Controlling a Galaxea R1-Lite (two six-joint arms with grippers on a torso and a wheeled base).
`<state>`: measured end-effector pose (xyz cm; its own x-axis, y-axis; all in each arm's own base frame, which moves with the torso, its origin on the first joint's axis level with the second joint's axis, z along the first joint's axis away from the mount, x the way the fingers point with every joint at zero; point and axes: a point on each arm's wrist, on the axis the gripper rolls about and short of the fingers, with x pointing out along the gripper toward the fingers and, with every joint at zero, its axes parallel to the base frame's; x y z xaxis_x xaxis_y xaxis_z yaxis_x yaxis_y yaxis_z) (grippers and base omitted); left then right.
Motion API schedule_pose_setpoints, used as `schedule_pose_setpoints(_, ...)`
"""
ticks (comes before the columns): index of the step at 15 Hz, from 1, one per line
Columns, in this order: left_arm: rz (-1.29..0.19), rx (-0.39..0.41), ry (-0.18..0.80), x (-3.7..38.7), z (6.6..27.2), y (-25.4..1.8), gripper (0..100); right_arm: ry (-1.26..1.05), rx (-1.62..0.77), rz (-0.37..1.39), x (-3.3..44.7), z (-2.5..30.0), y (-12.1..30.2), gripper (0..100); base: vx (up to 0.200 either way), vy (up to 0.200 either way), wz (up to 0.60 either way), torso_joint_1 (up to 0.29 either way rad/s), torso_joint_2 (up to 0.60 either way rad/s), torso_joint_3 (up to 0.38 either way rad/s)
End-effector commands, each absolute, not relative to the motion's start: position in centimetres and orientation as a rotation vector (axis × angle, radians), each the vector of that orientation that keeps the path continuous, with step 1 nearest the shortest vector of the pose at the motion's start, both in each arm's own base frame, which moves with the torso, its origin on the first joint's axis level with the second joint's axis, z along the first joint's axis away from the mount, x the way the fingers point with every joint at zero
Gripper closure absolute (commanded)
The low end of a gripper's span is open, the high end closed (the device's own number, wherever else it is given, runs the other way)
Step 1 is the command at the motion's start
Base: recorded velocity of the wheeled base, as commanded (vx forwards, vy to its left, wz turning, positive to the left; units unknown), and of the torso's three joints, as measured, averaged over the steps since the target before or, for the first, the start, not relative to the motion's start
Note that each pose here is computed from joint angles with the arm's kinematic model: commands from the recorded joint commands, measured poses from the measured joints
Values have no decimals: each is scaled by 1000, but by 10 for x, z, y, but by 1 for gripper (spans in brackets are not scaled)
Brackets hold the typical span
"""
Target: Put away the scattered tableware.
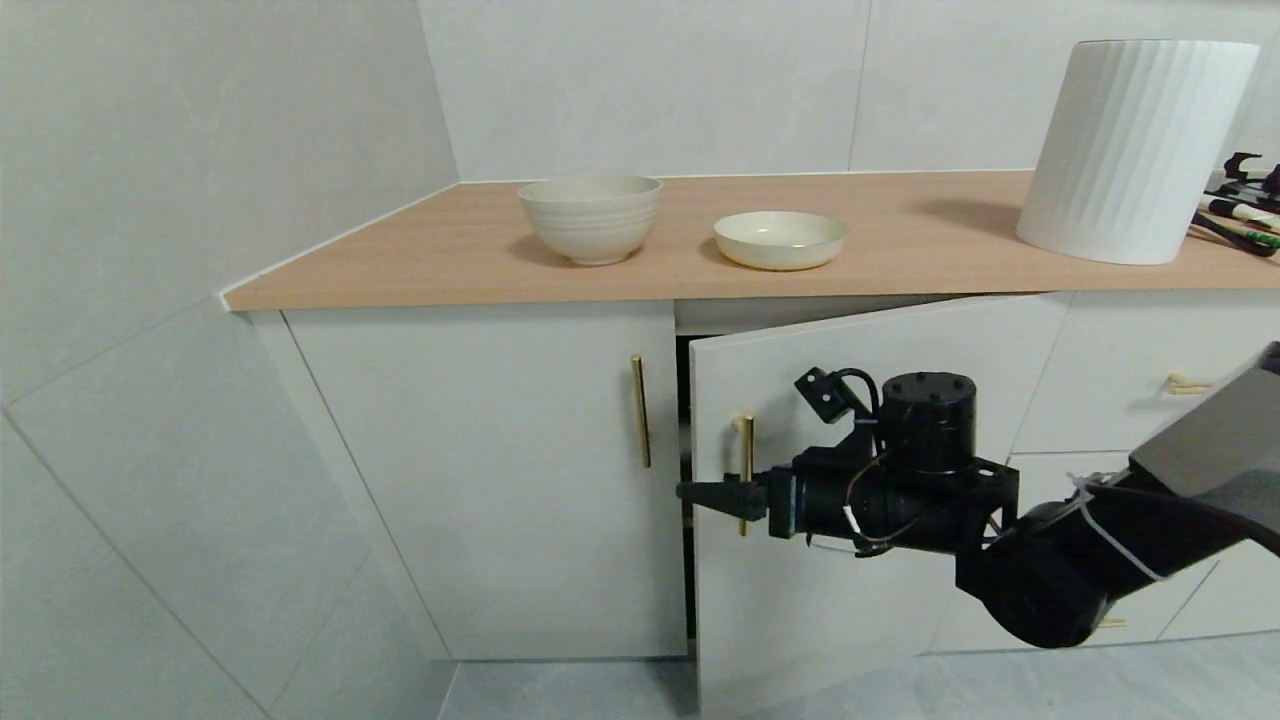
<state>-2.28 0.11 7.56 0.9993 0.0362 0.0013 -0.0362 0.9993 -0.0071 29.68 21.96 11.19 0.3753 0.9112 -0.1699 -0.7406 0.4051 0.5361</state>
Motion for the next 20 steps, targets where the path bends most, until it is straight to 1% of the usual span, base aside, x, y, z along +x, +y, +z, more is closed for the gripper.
schedule_pose_setpoints(1, 37, -8, -2, -23, 76, 1, 0, 463, 405, 1163, 268, 130, 201, 0, 0, 0, 0, 0, 0, 0)
schedule_pose_setpoints(7, 35, -8, -2, -23, 76, 1, 0, 549, 403, 1347, 211, 137, 166, 0, 0, 0, 0, 0, 0, 0)
schedule_pose_setpoints(12, 35, -8, -2, -23, 76, 1, 0, 574, 404, 1355, 192, 135, 153, 0, 0, 0, 0, 0, 0, 0)
schedule_pose_setpoints(15, 35, -5, -2, -23, 76, 1, 0, 569, 404, 1357, 190, 136, 152, 0, 0, 0, 0, 0, 0, 0)
schedule_pose_setpoints(16, 34, 3, -3, -23, 76, 1, 0, 574, 404, 1355, 189, 135, 151, 0, 0, 0, 0, 0, 0, 0)
schedule_pose_setpoints(17, 35, 51, -1, -23, 76, 1, 0, 576, 404, 1355, 189, 135, 151, 0, 0, 0, 0, 0, 0, 0)
schedule_pose_setpoints(18, 37, 69, -5, -23, 76, 1, 0, 576, 404, 1355, 189, 135, 151, 0, 0, 0, 0, 0, 0, 0)
schedule_pose_setpoints(19, 34, 60, -51, -26, 87, 1, 0, 577, 403, 1355, 189, 135, 151, 0, 0, 0, 0, 0, 0, 0)
schedule_pose_setpoints(20, 15, 50, -124, -35, 113, 1, 0, 573, 403, 1356, 188, 135, 150, 0, 0, 0, 0, 0, 0, 0)
